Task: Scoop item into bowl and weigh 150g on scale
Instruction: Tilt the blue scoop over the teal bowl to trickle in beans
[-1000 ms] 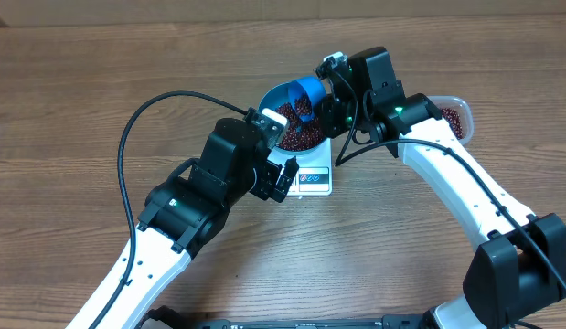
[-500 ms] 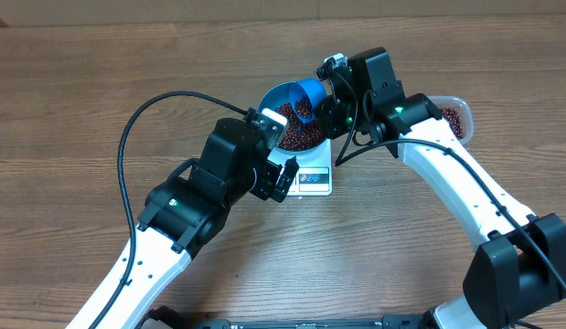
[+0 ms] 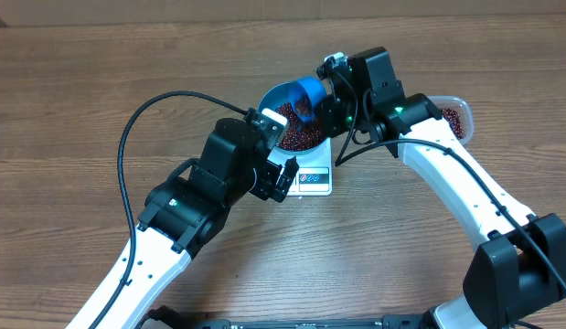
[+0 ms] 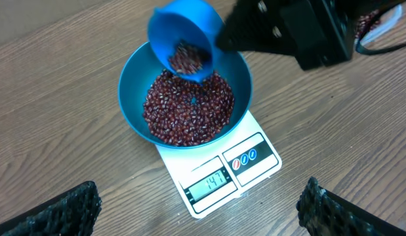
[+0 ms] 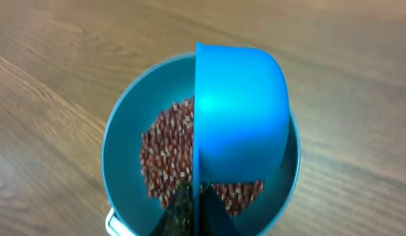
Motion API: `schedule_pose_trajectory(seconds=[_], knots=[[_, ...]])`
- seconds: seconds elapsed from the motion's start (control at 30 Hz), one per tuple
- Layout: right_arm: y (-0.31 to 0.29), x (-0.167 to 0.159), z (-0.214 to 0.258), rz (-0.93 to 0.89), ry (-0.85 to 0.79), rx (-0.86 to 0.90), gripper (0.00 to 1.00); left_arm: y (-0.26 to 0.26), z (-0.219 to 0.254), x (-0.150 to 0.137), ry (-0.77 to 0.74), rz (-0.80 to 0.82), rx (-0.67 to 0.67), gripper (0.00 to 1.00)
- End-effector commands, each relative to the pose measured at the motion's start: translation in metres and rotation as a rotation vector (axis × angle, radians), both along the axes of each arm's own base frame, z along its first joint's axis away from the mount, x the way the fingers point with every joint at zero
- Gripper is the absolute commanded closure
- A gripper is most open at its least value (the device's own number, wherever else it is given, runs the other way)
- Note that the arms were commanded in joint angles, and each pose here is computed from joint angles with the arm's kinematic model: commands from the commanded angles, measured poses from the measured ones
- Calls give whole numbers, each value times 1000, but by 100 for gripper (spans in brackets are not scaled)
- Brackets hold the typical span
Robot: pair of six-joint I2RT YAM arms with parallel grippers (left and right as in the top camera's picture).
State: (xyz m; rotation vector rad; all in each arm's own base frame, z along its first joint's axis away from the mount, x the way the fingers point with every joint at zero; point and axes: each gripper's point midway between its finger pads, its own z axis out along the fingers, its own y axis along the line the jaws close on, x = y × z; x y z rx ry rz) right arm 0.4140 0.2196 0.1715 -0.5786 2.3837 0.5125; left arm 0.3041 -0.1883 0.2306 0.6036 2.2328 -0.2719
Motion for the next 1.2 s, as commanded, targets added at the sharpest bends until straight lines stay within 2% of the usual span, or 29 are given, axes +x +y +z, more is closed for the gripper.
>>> schedule_pose_trajectory(seconds=[0.0,0.1,0.27,0.43,0.6,0.7,0.87,1.17], knots=[[-1,-5,13,-3,-15,0,96,-1,11,4,-21,5,-17,1],[-5,-14,5,-3,31,-20,96,-1,11,4,-21,5,-16,0],[-1,-5,13,-3,-16,1,96,-1,11,4,-20,4,-16,1],[-4,-11,6,-3,19,-15,96,-1,11,4,-21,5,-16,0],[1,1,18,-3,-47,14,96,-1,10,3,-15,4,-13,1],[-3,-11,8,-1,15,-10,96,-1,11,3,-18,5,-14,0],[0,-4,14,-1,-21,6,96,-1,10,3,-17,4,-14,0],[-3,-10,8,-1,13,-8,96,-1,10,3,-17,4,-14,1]])
